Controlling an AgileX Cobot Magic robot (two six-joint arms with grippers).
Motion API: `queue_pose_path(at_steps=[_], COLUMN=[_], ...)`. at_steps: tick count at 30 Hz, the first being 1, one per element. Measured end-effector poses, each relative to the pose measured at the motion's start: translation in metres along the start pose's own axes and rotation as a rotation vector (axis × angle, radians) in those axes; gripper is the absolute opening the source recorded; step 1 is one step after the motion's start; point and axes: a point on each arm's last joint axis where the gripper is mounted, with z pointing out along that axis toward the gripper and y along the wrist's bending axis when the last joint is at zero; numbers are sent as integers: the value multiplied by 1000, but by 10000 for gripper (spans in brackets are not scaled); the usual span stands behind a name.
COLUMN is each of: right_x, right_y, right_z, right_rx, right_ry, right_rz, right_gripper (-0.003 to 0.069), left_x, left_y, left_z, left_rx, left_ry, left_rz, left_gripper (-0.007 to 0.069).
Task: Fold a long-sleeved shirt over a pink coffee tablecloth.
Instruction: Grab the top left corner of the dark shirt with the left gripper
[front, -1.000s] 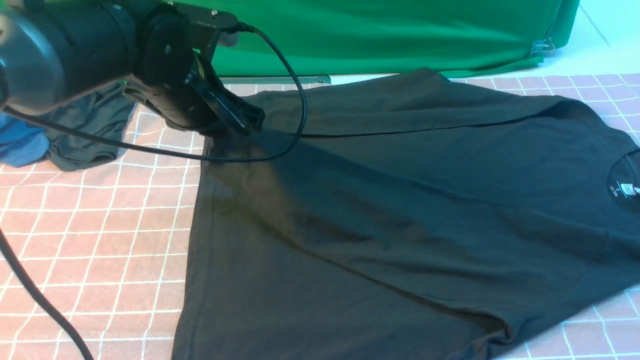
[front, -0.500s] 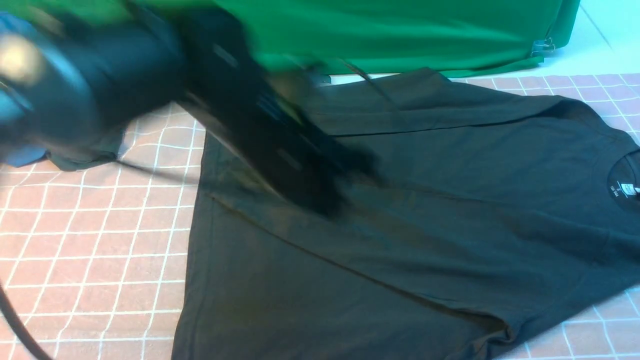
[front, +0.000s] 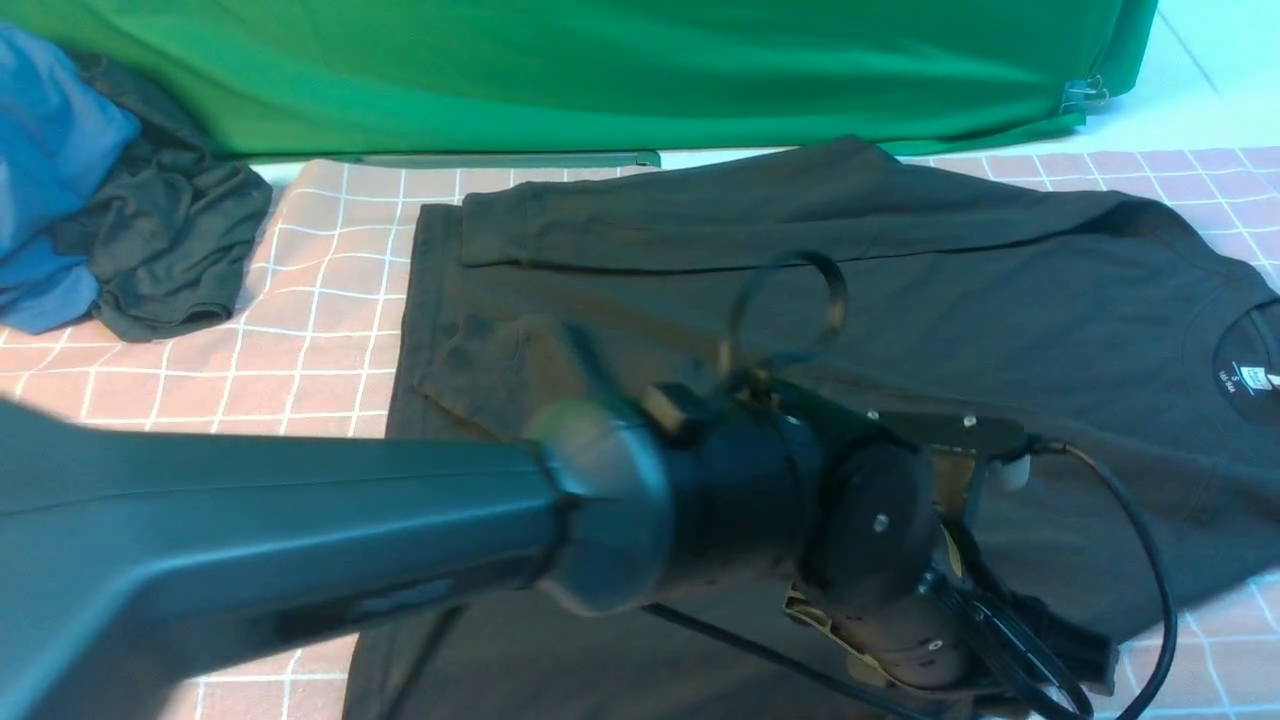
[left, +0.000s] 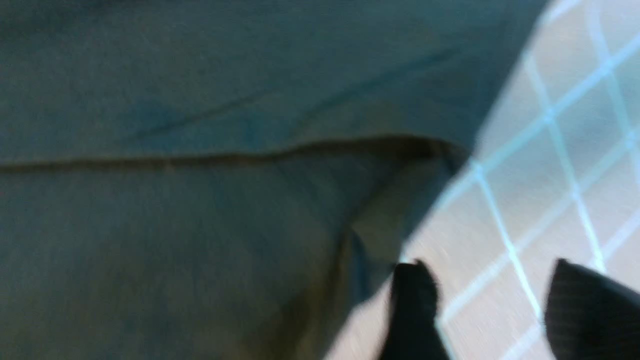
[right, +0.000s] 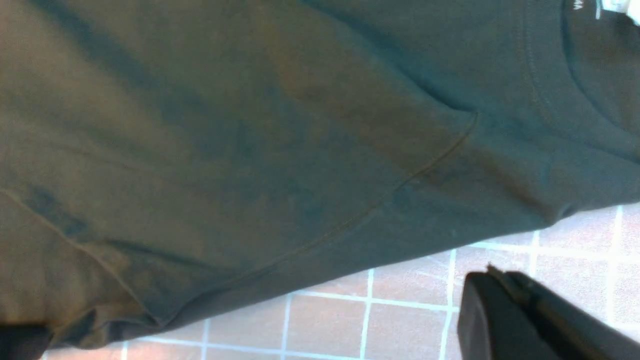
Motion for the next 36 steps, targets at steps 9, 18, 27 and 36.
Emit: queue_pose_path(at_steps=[9,18,27,36], right_x=[-1,-2,-2,-3], right_y=[2,3,3,3], right_z=[0,0,0,0], right_rx=[-26,-38,-40,-38], right_ry=[-12,-22,-24,-38], right_rz=[14,8,5,3], right_gripper=[34,34,34,34], left_x=[-12,-14,-7,-3], left_y=[-3,4,3,-8], left_z=[16,37,38,23], left_rx=[49,43,56,126], left_ry=[-100,-136,-66,5], left_rz=[-58,-82,-104,-100], left_gripper=[572,379,16,13])
